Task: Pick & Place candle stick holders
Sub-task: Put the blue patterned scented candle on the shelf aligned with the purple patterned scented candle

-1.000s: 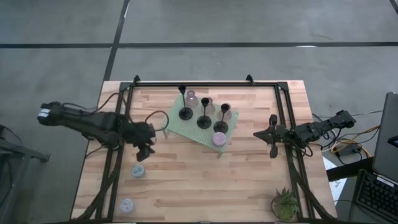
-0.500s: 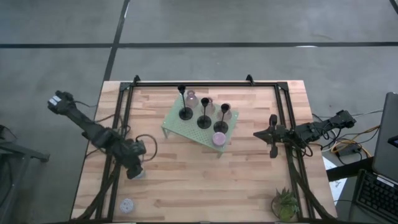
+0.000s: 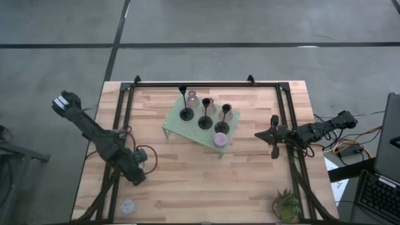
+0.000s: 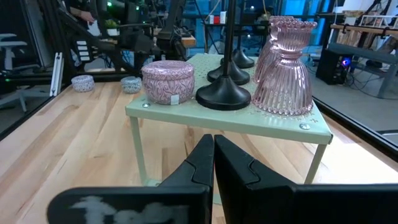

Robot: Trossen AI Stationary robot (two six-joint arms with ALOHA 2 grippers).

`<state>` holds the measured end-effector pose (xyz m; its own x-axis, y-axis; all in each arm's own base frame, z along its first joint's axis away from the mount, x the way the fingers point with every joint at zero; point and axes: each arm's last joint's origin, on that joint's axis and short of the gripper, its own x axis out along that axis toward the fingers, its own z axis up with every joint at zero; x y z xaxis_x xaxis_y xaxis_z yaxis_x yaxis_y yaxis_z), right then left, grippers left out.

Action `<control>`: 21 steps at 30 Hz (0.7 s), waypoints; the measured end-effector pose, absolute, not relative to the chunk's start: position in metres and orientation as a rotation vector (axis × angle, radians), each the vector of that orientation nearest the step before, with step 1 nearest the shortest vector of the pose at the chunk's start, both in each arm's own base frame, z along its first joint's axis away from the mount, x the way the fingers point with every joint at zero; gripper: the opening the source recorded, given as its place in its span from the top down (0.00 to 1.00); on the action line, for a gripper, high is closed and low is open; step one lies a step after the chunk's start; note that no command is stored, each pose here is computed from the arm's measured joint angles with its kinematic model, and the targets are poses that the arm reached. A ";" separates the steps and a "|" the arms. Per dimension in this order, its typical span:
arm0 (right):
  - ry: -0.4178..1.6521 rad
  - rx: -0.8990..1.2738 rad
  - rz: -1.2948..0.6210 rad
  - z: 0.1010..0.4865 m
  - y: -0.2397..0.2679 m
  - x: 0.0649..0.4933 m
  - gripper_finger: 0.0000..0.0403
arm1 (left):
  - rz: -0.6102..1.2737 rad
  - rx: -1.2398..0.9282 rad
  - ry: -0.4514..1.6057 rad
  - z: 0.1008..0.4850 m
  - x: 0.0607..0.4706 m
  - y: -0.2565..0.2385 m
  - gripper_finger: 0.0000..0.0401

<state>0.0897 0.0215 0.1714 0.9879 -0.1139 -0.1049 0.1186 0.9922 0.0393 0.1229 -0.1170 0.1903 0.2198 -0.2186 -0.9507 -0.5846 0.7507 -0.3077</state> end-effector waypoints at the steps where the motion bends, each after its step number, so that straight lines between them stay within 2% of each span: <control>1: 0.102 0.046 -0.117 0.171 0.021 0.090 0.98 | 0.297 -0.728 1.361 0.189 0.123 -0.118 0.30; 8: 0.102 0.045 -0.117 0.171 0.021 0.090 0.98 | 0.313 -0.703 1.388 0.182 0.127 -0.121 0.20; 21: 0.102 0.046 -0.117 0.171 0.021 0.090 0.98 | 0.254 -0.741 1.450 0.191 0.121 -0.118 0.21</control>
